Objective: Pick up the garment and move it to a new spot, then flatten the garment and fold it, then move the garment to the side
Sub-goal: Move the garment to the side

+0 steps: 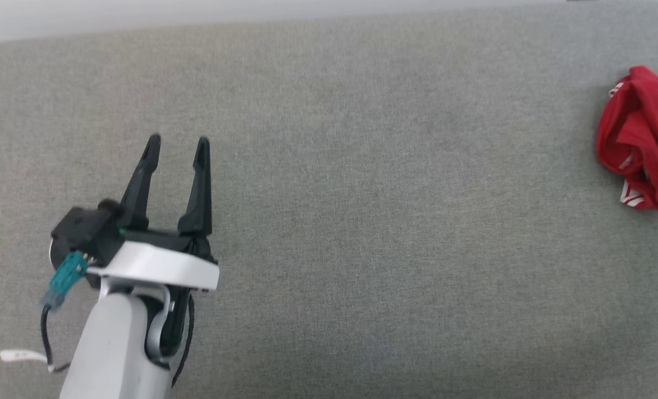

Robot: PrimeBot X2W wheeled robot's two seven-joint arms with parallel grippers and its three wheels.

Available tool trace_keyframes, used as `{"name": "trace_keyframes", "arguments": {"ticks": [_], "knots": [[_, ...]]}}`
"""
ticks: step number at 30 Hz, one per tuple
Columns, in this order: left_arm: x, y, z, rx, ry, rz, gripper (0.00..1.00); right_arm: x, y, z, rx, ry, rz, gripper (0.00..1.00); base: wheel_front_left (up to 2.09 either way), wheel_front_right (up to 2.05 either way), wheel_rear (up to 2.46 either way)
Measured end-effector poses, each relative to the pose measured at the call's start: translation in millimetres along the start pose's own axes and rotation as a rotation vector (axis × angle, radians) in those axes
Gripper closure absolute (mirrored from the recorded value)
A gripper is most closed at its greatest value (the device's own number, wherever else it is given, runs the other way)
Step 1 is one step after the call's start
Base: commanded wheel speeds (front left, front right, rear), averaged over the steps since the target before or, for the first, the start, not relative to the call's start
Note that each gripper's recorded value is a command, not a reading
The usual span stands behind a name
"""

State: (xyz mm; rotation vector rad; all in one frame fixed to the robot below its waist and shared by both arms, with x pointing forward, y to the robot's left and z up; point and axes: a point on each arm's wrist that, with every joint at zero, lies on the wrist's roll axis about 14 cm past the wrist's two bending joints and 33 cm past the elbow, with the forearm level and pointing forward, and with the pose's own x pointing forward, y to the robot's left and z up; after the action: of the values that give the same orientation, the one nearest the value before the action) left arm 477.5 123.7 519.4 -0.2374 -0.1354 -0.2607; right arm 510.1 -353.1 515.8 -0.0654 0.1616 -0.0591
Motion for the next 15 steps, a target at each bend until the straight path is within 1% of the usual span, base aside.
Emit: {"name": "trace_keyframes", "arguments": {"ticks": [3, 8, 10, 15], "knots": [[-11.7, 4.4, 2.7, 0.003, 0.001, 0.022, 0.00, -8.2, 7.3, 17.1, 0.018, -0.075, 0.020, 0.00, 0.00, 0.00, 0.00], [-35.4, 22.2, 11.2, 0.035, -0.002, 0.081, 0.00, -32.9, 32.3, 15.7, 0.037, -0.145, 0.065, 0.00, 0.00, 0.00, 0.00], [-45.5, 27.8, 13.9, 0.039, -0.004, 0.104, 0.00, -43.4, 36.0, 18.9, 0.035, -0.182, 0.063, 0.00, 0.00, 0.00, 0.00], [-70.1, 42.0, 24.3, 0.056, -0.017, 0.160, 0.00, -71.7, 56.8, 9.9, 0.057, -0.230, 0.066, 0.00, 0.00, 0.00, 0.00]]}}
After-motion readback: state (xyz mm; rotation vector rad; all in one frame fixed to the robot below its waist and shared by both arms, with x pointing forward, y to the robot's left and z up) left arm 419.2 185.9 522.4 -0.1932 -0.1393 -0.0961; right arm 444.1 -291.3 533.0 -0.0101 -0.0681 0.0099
